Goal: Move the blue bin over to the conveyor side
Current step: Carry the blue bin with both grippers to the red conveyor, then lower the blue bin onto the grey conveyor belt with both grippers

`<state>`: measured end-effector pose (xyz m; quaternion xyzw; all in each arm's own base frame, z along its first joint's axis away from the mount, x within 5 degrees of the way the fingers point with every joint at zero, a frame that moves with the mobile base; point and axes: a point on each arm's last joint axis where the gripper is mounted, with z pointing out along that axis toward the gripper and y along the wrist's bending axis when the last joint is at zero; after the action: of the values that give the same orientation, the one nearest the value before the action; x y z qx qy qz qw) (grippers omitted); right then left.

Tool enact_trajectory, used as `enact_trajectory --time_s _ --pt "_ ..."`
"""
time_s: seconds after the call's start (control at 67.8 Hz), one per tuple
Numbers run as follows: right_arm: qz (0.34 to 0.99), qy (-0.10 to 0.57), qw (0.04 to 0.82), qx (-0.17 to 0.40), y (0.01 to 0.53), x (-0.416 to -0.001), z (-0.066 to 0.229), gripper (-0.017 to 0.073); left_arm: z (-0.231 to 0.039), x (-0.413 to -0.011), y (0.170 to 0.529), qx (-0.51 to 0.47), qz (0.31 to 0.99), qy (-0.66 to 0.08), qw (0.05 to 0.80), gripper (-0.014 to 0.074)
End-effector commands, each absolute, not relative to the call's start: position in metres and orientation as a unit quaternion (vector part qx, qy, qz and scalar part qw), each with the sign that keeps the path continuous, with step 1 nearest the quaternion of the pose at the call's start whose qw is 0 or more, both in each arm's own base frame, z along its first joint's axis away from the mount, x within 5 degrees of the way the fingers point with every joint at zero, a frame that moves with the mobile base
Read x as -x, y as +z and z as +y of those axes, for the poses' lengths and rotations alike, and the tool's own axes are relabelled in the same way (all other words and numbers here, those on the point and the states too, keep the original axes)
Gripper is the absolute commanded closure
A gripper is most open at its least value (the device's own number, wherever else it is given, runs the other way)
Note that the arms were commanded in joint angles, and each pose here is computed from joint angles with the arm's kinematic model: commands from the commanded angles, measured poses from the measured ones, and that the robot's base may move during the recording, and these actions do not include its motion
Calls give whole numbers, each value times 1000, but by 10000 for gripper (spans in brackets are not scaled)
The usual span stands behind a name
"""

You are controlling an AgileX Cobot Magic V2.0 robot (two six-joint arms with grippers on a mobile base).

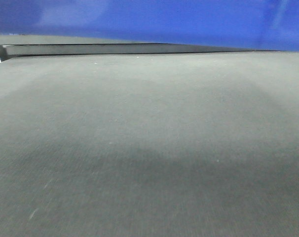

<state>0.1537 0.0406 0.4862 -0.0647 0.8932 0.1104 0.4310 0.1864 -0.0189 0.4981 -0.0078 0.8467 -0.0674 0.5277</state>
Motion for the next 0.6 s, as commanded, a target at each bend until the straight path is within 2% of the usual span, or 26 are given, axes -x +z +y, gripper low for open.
enact_trajectory --time_s 0.0,0.59 --pt "868 82 486 69 499 -150 34 636 -13 -183 520 7 790 -42 611 603" --pt "868 82 486 69 499 -150 34 636 -13 -183 521 7 788 -42 615 603"
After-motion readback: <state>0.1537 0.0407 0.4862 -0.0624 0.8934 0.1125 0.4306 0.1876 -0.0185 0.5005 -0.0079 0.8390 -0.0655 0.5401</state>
